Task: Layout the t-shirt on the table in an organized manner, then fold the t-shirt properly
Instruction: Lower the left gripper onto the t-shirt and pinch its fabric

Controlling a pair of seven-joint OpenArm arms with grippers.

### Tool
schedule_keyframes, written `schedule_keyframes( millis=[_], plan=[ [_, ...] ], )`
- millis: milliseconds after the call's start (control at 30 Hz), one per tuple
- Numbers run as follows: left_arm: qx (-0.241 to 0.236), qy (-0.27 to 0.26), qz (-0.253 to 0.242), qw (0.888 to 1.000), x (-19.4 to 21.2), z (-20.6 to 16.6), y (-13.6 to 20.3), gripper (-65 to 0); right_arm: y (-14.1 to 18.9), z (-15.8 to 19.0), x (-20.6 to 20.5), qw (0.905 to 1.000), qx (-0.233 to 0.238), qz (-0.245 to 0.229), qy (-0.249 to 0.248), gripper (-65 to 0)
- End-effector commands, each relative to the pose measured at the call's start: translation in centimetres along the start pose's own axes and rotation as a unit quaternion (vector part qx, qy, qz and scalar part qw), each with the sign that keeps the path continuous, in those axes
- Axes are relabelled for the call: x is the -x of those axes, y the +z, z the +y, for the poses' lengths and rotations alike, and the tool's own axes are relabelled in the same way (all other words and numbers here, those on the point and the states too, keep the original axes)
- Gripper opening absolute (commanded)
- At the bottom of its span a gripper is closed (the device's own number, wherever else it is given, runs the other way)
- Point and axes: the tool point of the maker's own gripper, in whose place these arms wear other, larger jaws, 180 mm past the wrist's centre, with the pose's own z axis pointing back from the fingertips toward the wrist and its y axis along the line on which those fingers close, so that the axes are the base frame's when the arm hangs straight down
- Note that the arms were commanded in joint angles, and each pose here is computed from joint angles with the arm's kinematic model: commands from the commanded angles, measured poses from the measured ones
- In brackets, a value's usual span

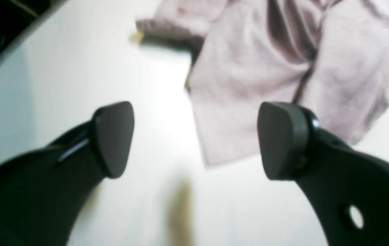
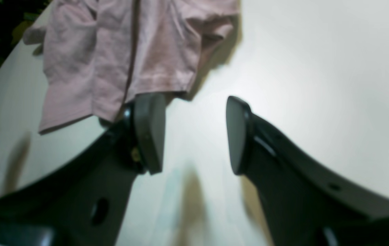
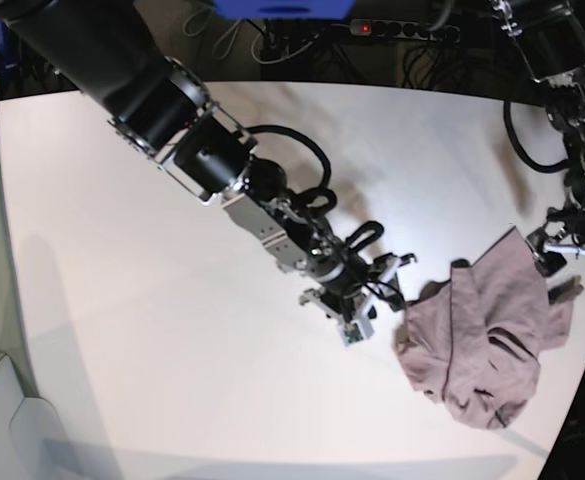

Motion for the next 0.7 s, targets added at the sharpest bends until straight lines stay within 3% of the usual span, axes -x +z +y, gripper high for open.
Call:
schedule_keyframes(
  millis=[0, 167, 333, 667],
  plan=[
    [0.005, 0.001, -0.025, 1.000, -2.0, -0.4, -0.4, -10.2, -0.1, 0.0, -2.6, 0.9995, -0.003, -0.032, 0.002, -35.6],
    [0.009, 0.007, 0.020, 1.000, 0.9, -0.9, -2.5, -10.2, 0.3, -1.8, -2.2, 0.9996, 0.011, -0.027, 0.006, -35.6],
    [0.063, -0.037, 0.006, 0.997, 1.2, -4.0, -3.0, -10.3, 0.5, -2.1, -1.4, 0.9997, 0.014, -0.022, 0.004, -35.6],
    [0.050, -0.017, 0.058, 0.997, 4.7, -3.2, -5.1, -9.9, 0.8, -3.1, -1.2, 0.9995, 0.021, -0.020, 0.007, -35.6]
  ],
)
